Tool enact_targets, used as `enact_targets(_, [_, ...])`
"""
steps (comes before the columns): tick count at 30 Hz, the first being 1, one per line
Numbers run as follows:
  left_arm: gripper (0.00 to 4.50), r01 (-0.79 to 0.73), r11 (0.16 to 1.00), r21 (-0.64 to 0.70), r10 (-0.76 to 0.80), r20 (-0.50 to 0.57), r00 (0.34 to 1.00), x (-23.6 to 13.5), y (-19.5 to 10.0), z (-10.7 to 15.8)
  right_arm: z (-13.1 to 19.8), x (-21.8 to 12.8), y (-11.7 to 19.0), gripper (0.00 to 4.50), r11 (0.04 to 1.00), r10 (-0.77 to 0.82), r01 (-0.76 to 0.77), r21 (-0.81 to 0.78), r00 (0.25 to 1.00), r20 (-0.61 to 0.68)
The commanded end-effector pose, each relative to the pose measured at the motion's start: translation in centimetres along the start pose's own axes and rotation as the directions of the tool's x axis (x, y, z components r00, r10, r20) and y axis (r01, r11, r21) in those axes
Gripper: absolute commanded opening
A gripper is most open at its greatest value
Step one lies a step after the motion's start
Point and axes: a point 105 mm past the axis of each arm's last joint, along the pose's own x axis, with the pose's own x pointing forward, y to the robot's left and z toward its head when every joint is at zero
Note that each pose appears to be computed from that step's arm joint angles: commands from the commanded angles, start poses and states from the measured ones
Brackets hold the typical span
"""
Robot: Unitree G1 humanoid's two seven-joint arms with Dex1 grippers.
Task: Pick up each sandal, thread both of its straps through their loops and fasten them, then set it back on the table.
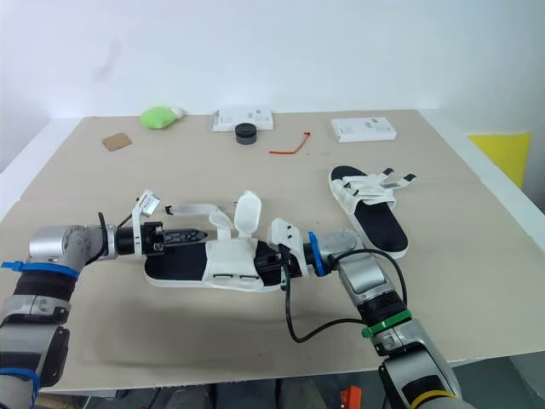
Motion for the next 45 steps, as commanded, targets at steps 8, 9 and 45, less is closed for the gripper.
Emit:
enact_targets(8, [4.48,0.016,0.981,-0.196,0.0,0.082,0.997,2.4,-0.2,0.9,-5.2,1.5,1.9,0.0,0.988,0.068,-0.045,0.146,0.986,-0.154])
enact_targets(9, [4.48,0.009,0.979,-0.203,0.01,0.09,0.996,2.7,-0.1,1.1,-5.2,1.5,2.0,0.0,0.988,0.068,-0.045,0.146,0.986,-0.154])
enact_targets(45, [4.48,-0.076,0.954,-0.289,0.126,0.161,0.979,6.2,-1.0,5.7,-5.1,1.7,2.1,0.0,0.984,0.061,-0.036,0.172,0.988,-0.142])
